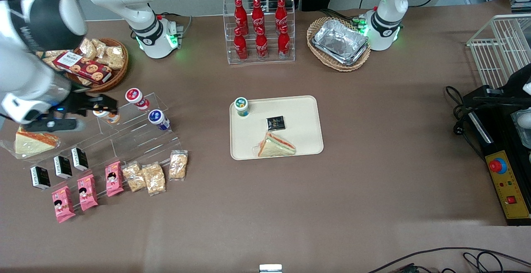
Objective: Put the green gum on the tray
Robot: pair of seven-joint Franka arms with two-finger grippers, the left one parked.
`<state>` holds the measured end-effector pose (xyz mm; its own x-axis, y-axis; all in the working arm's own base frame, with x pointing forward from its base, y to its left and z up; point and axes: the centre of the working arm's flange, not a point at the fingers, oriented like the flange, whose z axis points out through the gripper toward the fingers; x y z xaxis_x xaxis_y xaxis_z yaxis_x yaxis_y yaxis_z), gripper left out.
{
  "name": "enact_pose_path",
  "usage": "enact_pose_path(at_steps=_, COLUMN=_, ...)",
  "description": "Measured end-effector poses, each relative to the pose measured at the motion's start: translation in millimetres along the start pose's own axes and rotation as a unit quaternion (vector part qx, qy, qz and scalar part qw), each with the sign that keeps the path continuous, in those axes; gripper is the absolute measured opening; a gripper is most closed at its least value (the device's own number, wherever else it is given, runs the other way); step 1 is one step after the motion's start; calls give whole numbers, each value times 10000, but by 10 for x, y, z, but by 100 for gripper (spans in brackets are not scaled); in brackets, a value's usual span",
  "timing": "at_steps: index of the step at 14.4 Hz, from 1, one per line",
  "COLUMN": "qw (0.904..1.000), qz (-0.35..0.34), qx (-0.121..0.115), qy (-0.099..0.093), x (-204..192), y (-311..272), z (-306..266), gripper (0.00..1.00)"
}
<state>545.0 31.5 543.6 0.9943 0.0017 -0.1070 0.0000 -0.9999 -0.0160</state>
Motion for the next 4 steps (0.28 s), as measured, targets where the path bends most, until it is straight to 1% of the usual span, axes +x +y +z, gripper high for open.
enact_pose_path(at_steps=4, qw=9998, qz=25, qx=57, qy=177, x=12, y=632, z=-168, gripper=100)
